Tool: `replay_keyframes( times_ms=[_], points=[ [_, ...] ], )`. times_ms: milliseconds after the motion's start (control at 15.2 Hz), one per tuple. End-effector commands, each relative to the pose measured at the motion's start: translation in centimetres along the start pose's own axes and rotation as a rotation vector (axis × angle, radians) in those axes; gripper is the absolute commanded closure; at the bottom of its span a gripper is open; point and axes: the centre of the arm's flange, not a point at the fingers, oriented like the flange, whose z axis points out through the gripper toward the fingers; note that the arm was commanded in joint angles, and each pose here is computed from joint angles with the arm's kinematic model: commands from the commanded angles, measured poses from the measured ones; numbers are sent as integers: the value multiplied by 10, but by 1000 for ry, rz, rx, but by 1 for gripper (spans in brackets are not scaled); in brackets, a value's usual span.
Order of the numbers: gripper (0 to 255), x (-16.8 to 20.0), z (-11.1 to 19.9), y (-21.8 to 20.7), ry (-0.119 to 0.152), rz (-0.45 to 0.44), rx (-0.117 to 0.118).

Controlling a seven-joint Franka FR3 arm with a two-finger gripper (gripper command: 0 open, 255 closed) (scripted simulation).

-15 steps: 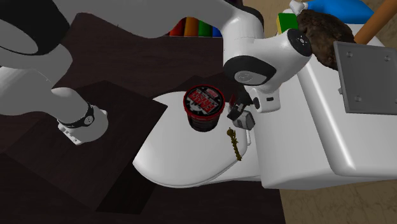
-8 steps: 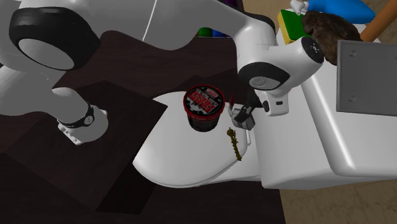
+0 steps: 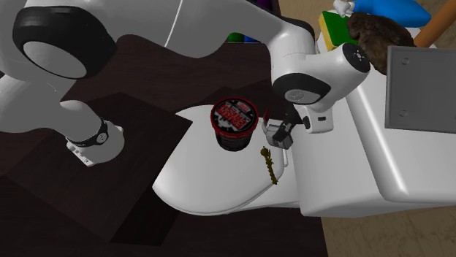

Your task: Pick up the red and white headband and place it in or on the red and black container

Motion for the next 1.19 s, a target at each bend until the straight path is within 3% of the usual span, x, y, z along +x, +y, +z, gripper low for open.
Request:
replay_keyframes(
  times_ms=[0, 264, 330, 924, 990, 1122],
  points=[
    [0, 22, 51, -15, -35, 0, 9],
    [0, 22, 51, -15, -35, 0, 9],
    [255, 17, 51, -10, -34, -1, 10],
    [255, 6, 33, 17, -31, -1, 12],
    [0, 6, 33, 17, -31, -1, 12],
    [0, -41, 46, 1, 146, 54, -2]
  ],
)
